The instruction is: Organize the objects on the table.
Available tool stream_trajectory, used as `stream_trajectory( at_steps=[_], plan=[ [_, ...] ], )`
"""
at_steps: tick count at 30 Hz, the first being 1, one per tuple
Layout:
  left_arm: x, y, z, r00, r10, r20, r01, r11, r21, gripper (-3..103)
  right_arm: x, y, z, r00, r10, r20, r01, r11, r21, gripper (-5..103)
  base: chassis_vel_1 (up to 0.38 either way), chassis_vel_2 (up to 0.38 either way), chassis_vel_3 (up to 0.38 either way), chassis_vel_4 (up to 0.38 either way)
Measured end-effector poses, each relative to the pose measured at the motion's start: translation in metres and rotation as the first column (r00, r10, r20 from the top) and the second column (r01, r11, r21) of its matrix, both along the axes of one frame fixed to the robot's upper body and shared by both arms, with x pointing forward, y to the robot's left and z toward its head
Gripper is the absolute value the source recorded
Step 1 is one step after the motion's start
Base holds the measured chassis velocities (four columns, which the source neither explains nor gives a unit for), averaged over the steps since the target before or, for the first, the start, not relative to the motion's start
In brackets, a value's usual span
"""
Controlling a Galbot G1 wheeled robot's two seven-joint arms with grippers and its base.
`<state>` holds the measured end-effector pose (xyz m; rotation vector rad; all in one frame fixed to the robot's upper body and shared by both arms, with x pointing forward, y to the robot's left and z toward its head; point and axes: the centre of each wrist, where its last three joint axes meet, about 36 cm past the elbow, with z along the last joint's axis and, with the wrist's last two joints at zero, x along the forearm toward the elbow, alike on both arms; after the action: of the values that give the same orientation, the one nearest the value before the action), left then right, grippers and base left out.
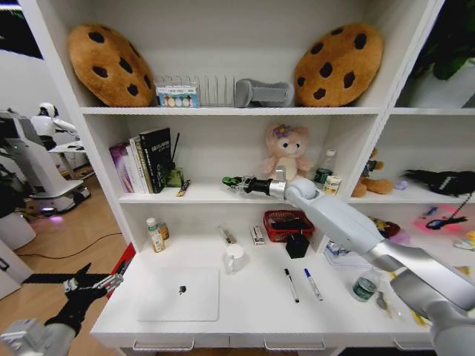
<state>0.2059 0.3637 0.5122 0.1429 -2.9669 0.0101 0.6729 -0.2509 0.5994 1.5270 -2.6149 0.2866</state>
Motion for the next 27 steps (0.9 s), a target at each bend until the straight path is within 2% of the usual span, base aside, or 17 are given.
stream_trajectory(
  at_steps=[11,13,14,15,16,19,20,22,23,25,26,27],
  plan=[
    [0.000,0.000,0.000,1.000,0.000,0.000,0.000,1.000,0.000,100,0.003,0.008,-0.003,1.000,-0.002,-0.010,0.002,1.000,-0.020,37,0.000,0.000,0.000,0.000],
    [0.000,0.000,0.000,1.000,0.000,0.000,0.000,1.000,0.000,100,0.003,0.008,-0.002,1.000,-0.007,-0.011,0.007,1.000,-0.025,39,0.000,0.000,0.000,0.000],
    [0.000,0.000,0.000,1.000,0.000,0.000,0.000,1.000,0.000,100,0.003,0.009,-0.002,1.000,-0.009,-0.013,0.008,1.000,-0.028,50,0.000,0.000,0.000,0.000],
    [0.000,0.000,0.000,1.000,0.000,0.000,0.000,1.000,0.000,100,0.003,0.009,-0.002,1.000,-0.009,-0.013,0.008,1.000,-0.028,50,0.000,0.000,0.000,0.000],
    [0.000,0.000,0.000,1.000,0.000,0.000,0.000,1.000,0.000,100,0.002,0.010,-0.003,1.000,-0.008,-0.015,0.008,0.999,-0.031,61,0.000,0.000,0.000,0.000],
    [0.000,0.000,0.000,1.000,0.000,0.000,0.000,1.000,0.000,100,0.002,0.011,-0.002,1.000,-0.009,-0.015,0.009,0.999,-0.031,61,0.000,0.000,0.000,0.000],
    [0.000,0.000,0.000,1.000,0.000,0.000,0.000,1.000,0.000,100,0.001,0.014,-0.002,1.000,-0.023,-0.010,0.023,0.999,-0.027,72,0.000,0.000,0.000,0.000],
    [0.000,0.000,0.000,1.000,0.000,0.000,0.000,1.000,0.000,100,0.001,0.014,-0.001,1.000,-0.030,-0.007,0.030,0.999,-0.022,72,0.000,0.000,0.000,0.000],
    [0.000,0.000,0.000,1.000,0.000,0.000,0.000,1.000,0.000,100,0.001,0.016,0.004,0.999,-0.053,0.007,0.053,0.999,0.004,83,0.000,0.000,0.000,0.000],
    [0.000,0.000,0.000,1.000,0.000,0.000,0.000,1.000,0.000,100,-0.001,0.017,0.008,0.997,-0.072,0.019,0.071,0.997,0.023,83,0.000,0.000,0.000,0.000],
    [0.000,0.000,0.000,1.000,0.000,0.000,0.000,1.000,0.000,100,-0.004,0.018,0.014,0.994,-0.099,0.040,0.097,0.994,0.052,93,0.000,0.000,0.000,0.000],
    [0.000,0.000,0.000,1.000,0.000,0.000,0.000,1.000,0.000,100,-0.007,0.018,0.020,0.992,-0.114,0.055,0.110,0.991,0.077,93,0.000,0.000,0.000,0.000]
  ],
)
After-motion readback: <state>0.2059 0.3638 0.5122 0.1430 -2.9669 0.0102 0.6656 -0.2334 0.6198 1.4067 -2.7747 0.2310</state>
